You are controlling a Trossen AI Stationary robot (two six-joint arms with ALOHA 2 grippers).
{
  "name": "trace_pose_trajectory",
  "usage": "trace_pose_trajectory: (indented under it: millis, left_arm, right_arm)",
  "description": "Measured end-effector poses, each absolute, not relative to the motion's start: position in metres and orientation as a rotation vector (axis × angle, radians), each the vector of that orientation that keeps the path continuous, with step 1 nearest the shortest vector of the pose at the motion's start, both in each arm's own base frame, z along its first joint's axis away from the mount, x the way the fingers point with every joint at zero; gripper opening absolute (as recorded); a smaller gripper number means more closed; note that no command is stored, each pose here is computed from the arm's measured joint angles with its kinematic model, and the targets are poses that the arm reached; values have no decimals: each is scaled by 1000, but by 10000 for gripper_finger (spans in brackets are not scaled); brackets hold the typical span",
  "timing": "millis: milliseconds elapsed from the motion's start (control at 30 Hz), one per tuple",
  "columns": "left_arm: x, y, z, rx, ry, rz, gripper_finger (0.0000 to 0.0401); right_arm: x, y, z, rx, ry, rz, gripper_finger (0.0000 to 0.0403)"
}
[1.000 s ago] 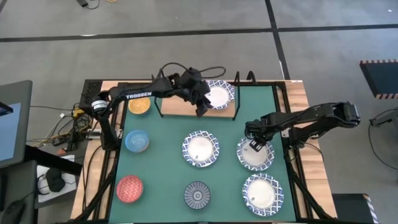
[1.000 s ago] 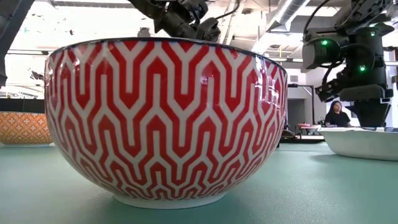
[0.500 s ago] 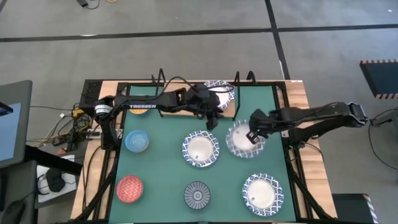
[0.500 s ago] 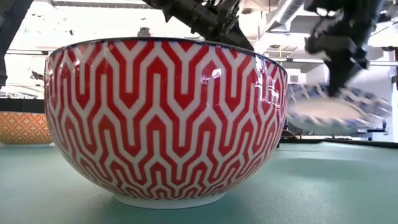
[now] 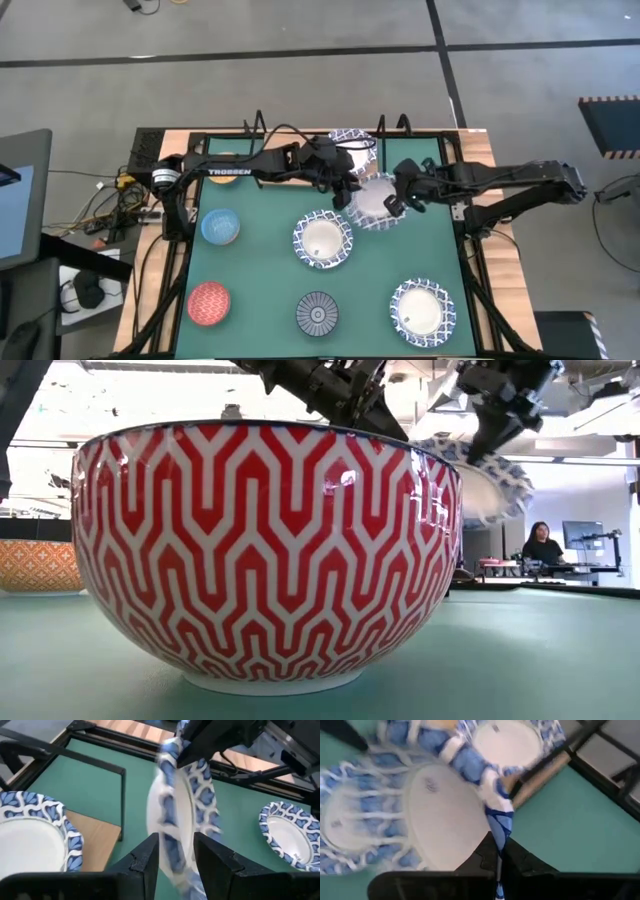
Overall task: Place and stack bowls onto a shelf
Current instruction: Stack the top right blue and white bowl on the blue and white bowl on the shelf
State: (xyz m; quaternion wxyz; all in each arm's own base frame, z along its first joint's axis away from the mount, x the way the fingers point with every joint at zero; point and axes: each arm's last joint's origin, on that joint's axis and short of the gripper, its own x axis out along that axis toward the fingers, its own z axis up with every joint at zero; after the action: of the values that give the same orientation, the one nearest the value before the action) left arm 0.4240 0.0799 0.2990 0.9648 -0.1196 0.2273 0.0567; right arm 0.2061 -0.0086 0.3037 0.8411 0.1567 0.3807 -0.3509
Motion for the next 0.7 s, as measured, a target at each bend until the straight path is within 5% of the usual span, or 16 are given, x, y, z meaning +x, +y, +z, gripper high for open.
trace_pose_trajectory:
  millis: [167, 367, 700]
  left_arm:
    - [424, 76, 298, -204, 477, 132, 97]
    - [423, 77, 296, -197, 493, 164, 22]
    - [420, 89, 322, -159, 507, 178, 1]
  right_arm:
    - [212, -8, 309, 316, 749, -708, 27]
    - [213, -7, 309, 317, 741, -685, 31]
    - [204, -7, 340, 361, 617, -664, 112]
